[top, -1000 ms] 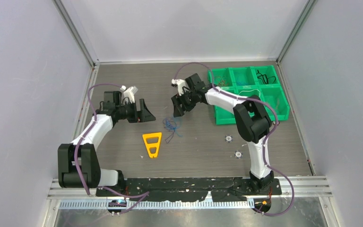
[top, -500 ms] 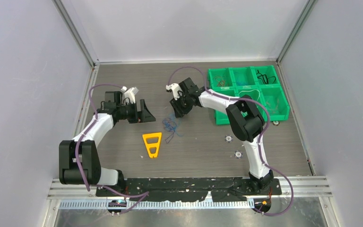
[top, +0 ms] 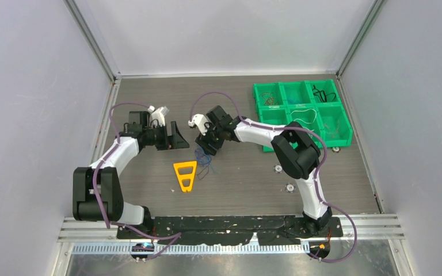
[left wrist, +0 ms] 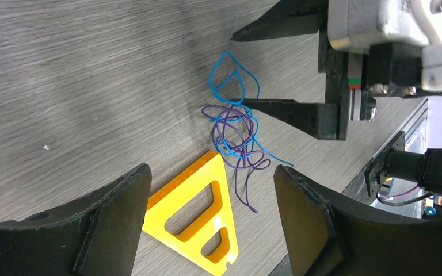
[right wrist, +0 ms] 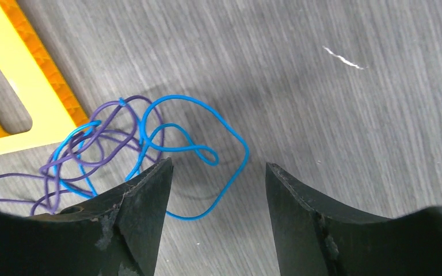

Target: Untangle the cables

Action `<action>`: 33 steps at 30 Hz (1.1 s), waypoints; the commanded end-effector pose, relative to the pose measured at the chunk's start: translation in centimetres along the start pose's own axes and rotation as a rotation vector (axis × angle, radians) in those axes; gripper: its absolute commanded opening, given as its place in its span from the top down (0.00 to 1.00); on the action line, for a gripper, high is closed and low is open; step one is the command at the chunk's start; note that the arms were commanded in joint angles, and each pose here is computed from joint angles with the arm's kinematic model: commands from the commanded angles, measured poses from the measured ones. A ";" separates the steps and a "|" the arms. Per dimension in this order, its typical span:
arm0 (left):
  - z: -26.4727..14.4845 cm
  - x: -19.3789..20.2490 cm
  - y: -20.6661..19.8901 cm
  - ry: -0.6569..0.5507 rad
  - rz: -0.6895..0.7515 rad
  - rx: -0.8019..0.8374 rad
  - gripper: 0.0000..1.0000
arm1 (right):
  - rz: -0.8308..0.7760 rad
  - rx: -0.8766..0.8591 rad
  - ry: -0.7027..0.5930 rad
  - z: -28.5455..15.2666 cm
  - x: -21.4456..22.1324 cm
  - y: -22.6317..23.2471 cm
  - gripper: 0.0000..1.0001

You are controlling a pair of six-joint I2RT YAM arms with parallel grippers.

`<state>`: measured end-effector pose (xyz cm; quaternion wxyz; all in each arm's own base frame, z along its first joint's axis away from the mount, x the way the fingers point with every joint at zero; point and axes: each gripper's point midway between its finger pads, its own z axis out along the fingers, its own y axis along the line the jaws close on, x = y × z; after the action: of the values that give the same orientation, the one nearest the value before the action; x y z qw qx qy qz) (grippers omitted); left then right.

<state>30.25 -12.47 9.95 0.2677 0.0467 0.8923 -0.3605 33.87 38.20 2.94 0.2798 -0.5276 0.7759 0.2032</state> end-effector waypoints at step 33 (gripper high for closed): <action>-2.6 -3.1 -1.0 -0.149 0.057 0.049 0.19 | -0.080 0.009 -0.152 -2.0 -8.0 -1.0 0.94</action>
<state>30.86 -10.75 10.77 0.2886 0.0155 0.8880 -0.3578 35.64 42.48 2.88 0.2989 -0.5530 0.7469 0.2167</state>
